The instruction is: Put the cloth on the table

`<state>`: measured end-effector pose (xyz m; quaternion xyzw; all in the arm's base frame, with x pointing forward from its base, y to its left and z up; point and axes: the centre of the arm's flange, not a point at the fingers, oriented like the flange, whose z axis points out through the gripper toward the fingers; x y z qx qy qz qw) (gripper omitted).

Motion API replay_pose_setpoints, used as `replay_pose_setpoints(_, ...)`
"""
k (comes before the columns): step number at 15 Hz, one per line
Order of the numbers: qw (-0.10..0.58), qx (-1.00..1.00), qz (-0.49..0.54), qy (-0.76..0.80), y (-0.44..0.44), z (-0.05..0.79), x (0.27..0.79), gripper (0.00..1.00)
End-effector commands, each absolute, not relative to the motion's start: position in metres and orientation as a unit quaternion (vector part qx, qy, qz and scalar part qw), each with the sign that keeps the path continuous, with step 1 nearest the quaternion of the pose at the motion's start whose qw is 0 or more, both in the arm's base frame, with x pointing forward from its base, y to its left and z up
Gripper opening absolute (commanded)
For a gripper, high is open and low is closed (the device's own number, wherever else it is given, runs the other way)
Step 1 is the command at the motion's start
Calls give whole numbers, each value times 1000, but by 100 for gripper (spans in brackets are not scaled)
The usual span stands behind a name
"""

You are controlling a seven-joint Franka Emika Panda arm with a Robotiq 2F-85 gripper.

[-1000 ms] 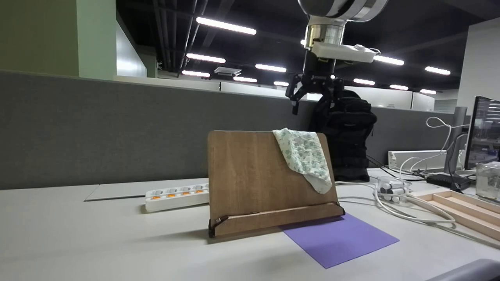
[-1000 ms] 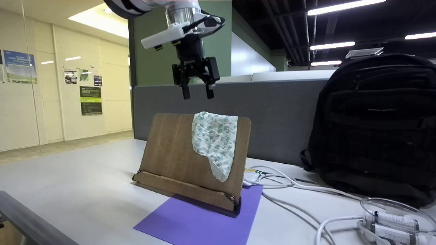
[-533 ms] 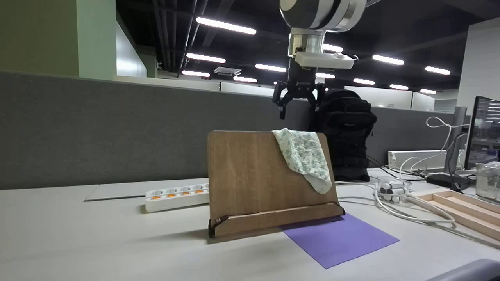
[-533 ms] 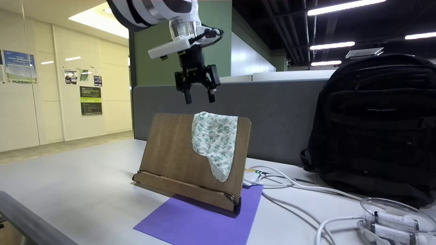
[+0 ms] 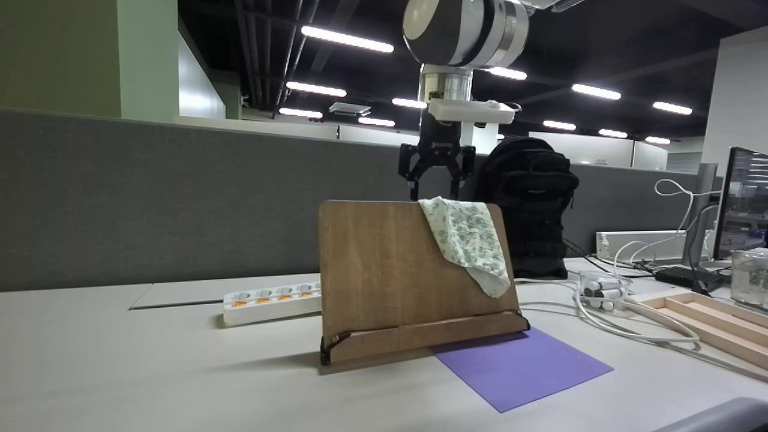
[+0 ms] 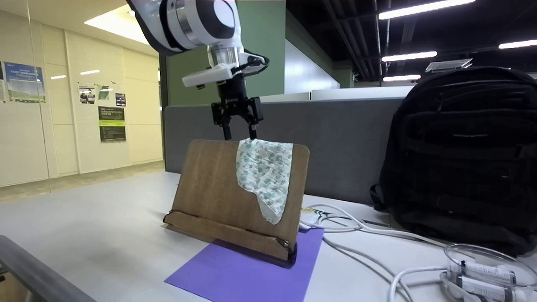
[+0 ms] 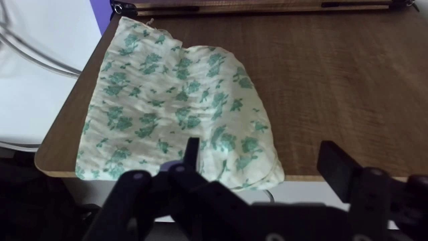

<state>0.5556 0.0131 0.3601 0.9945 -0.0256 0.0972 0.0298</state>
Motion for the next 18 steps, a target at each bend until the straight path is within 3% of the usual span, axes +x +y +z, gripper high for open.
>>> replay_pose_setpoints(1,27,994,97,-43,11,362,571,60)
replay_pose_setpoints(7,24,994,93,-51,2,364,570,17)
replay_pose_setpoints(10,13,995,80,-52,0,368,560,1)
replay_pose_setpoints(18,-32,998,-30,47,18,381,493,0)
